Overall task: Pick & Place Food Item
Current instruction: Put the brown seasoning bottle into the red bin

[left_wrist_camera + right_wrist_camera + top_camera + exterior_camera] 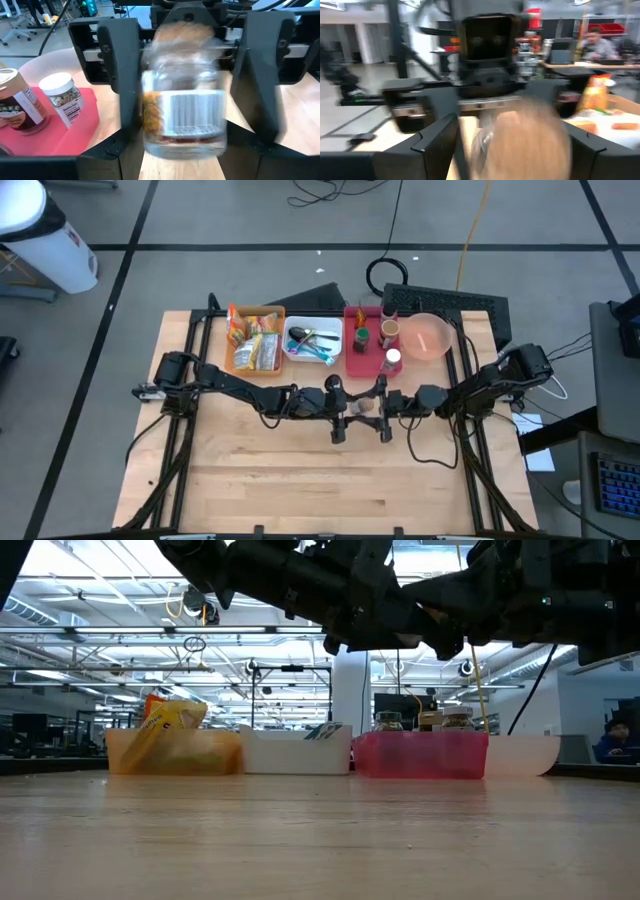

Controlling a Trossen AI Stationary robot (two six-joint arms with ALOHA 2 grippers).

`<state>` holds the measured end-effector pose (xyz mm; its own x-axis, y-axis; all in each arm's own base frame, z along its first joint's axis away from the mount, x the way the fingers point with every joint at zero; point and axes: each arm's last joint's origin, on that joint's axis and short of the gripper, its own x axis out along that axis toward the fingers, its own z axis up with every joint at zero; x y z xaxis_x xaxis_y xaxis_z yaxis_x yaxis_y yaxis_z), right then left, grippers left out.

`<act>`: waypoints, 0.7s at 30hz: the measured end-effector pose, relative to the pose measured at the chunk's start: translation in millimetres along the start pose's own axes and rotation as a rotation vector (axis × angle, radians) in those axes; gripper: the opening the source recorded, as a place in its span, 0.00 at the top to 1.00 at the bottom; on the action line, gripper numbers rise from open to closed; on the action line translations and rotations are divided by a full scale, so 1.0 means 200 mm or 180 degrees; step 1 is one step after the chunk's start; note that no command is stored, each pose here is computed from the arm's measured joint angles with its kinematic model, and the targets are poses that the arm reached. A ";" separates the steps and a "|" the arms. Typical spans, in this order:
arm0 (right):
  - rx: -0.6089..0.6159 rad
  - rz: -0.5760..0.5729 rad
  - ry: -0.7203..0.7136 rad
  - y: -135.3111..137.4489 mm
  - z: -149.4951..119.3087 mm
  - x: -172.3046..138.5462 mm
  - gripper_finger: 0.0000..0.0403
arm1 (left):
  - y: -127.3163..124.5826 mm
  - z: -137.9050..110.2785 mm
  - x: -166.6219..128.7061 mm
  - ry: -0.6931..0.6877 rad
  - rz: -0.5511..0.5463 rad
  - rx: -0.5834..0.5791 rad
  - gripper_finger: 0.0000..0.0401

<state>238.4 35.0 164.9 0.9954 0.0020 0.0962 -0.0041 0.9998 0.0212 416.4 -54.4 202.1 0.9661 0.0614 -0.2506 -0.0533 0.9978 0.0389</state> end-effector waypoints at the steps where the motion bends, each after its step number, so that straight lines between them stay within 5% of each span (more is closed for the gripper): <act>1: -0.0009 -0.0059 -0.0003 0.00 0.00 0.00 0.35 | 0.00 0.00 0.00 0.0003 0.0015 0.0006 0.46; 21: -0.0009 -0.0074 0.0010 0.00 0.00 0.00 0.35 | -0.01 0.00 0.00 0.0014 0.0013 0.0040 0.52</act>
<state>238.4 34.0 164.6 0.9955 -0.0213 0.0924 0.0195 0.9996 0.0206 416.1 -55.8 201.7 0.9648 0.0655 -0.2546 -0.0540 0.9972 0.0521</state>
